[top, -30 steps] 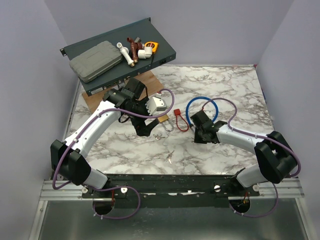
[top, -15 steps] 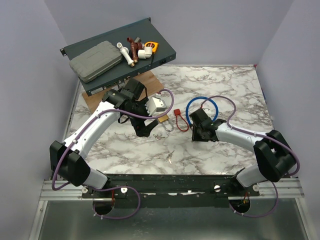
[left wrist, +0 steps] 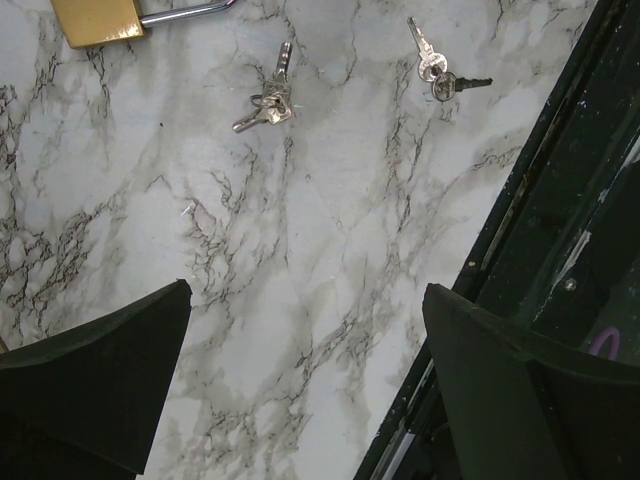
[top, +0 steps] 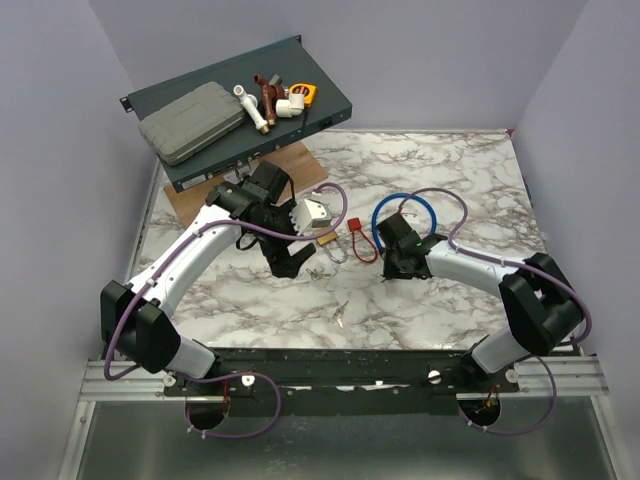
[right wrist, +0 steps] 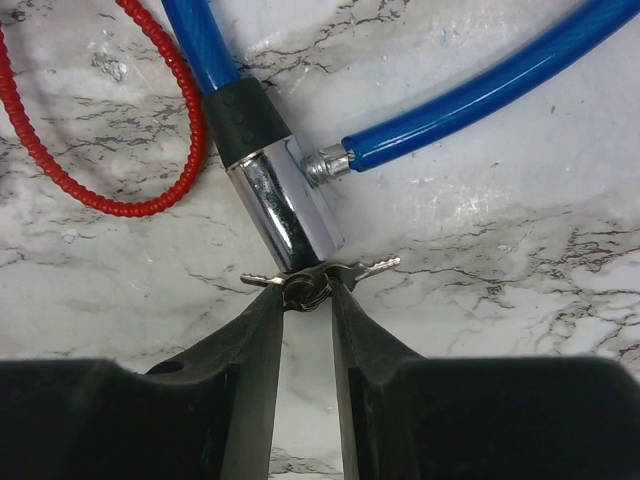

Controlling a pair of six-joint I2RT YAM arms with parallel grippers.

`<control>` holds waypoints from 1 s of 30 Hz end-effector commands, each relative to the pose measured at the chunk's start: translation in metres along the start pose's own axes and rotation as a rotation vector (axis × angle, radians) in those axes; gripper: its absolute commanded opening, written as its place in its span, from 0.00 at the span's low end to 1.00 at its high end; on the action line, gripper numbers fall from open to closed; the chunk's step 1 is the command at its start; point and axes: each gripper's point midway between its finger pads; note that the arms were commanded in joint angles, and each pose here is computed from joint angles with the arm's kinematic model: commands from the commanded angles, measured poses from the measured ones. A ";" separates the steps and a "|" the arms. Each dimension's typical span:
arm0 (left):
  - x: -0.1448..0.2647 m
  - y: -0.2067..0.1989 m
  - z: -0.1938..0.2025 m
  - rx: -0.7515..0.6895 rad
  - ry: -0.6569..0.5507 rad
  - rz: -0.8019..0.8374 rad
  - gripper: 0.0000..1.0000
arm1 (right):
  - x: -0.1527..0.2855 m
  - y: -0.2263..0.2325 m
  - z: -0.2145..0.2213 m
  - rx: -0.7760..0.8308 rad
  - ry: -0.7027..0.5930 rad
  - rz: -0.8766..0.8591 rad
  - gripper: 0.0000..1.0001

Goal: Unlock with the key
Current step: Pick up the key from the center of the board.

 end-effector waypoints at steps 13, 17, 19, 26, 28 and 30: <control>0.004 -0.006 0.003 -0.010 -0.010 -0.006 0.99 | -0.009 0.004 -0.006 -0.025 -0.030 0.018 0.07; 0.004 -0.007 0.004 -0.009 -0.010 -0.003 0.98 | -0.007 0.004 -0.007 -0.025 -0.035 0.013 0.01; 0.004 -0.008 0.004 -0.005 -0.008 -0.001 0.98 | -0.006 0.004 -0.007 -0.021 -0.037 0.010 0.01; 0.004 -0.008 0.001 -0.005 -0.016 0.001 0.98 | 0.013 0.016 -0.017 -0.005 -0.074 -0.091 0.01; 0.005 -0.007 0.000 -0.004 -0.017 0.003 0.98 | 0.023 0.021 -0.022 0.003 -0.097 -0.131 0.01; 0.005 -0.007 -0.001 -0.005 -0.019 0.004 0.98 | 0.032 0.025 -0.027 0.023 -0.112 -0.166 0.01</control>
Point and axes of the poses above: each gripper's point midway between its finger pads, its own x axis back along the fingers, its own y axis along the line the jaws close on, z = x × y, and after that the axes turned 3 degrees about -x, right-handed
